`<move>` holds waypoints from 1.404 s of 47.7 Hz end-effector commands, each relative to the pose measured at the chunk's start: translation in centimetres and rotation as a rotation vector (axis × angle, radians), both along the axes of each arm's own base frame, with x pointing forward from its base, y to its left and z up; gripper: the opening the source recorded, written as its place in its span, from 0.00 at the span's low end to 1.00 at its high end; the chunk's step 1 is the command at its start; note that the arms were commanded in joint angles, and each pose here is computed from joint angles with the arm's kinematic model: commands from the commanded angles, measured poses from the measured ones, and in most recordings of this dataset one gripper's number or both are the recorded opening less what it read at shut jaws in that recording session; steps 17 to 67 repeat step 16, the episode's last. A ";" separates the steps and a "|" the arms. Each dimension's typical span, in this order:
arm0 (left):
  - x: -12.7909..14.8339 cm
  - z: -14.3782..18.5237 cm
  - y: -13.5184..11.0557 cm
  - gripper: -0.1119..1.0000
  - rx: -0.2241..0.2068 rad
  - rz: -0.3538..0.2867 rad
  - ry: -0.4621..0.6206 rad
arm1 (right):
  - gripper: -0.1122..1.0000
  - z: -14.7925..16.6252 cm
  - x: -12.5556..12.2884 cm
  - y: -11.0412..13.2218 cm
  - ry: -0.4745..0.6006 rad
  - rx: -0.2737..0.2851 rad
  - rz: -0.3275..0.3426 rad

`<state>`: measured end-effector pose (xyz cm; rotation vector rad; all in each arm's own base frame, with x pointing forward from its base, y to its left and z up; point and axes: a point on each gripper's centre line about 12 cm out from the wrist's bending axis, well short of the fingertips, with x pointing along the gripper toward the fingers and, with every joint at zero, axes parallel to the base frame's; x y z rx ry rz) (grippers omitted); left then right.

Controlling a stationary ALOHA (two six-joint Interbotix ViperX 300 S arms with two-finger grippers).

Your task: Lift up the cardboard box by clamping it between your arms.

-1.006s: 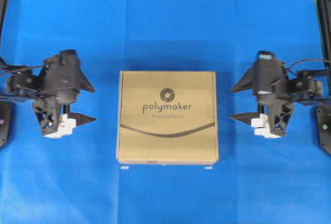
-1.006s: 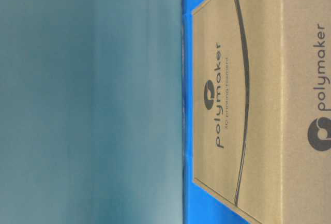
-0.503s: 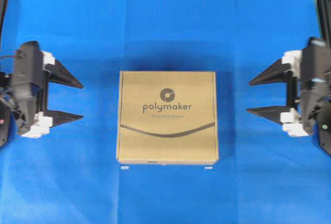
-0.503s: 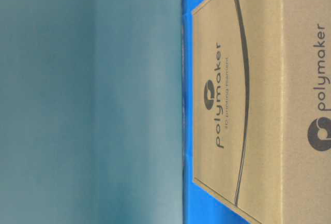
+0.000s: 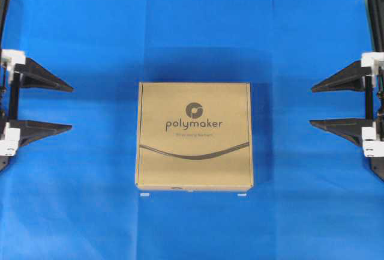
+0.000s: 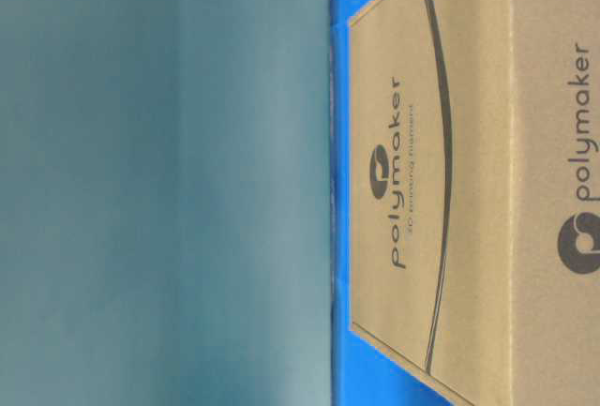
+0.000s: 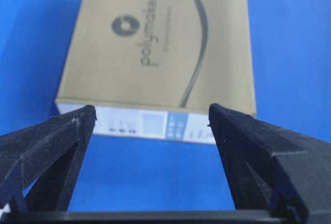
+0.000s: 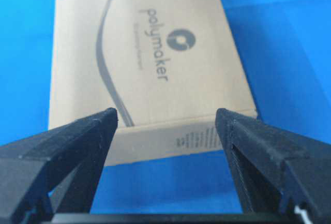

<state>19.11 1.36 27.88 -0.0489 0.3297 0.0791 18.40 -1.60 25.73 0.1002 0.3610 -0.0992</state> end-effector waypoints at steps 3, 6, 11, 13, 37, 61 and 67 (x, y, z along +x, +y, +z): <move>0.0 0.7 0.0 0.88 -0.001 -0.001 -0.026 | 0.99 0.3 -0.1 -0.1 -0.014 0.004 -0.005; 0.1 0.7 0.0 0.88 0.000 0.000 -0.025 | 0.99 0.2 -0.1 -0.1 -0.013 0.003 -0.005; 0.1 0.6 0.0 0.88 0.000 -0.001 -0.025 | 0.99 0.1 -0.1 0.0 -0.010 0.005 -0.004; 0.2 0.6 0.0 0.88 0.000 0.000 -0.025 | 0.99 0.1 -0.1 -0.1 -0.010 0.005 -0.005; 0.2 0.6 0.0 0.88 0.000 0.000 -0.028 | 0.99 0.0 -0.1 0.0 -0.008 0.006 -0.006; 0.2 0.6 0.0 0.88 0.000 0.000 -0.028 | 0.99 0.0 -0.1 0.0 -0.008 0.006 -0.006; 0.2 0.6 0.0 0.88 0.000 0.000 -0.028 | 0.99 0.0 -0.1 0.0 -0.008 0.006 -0.006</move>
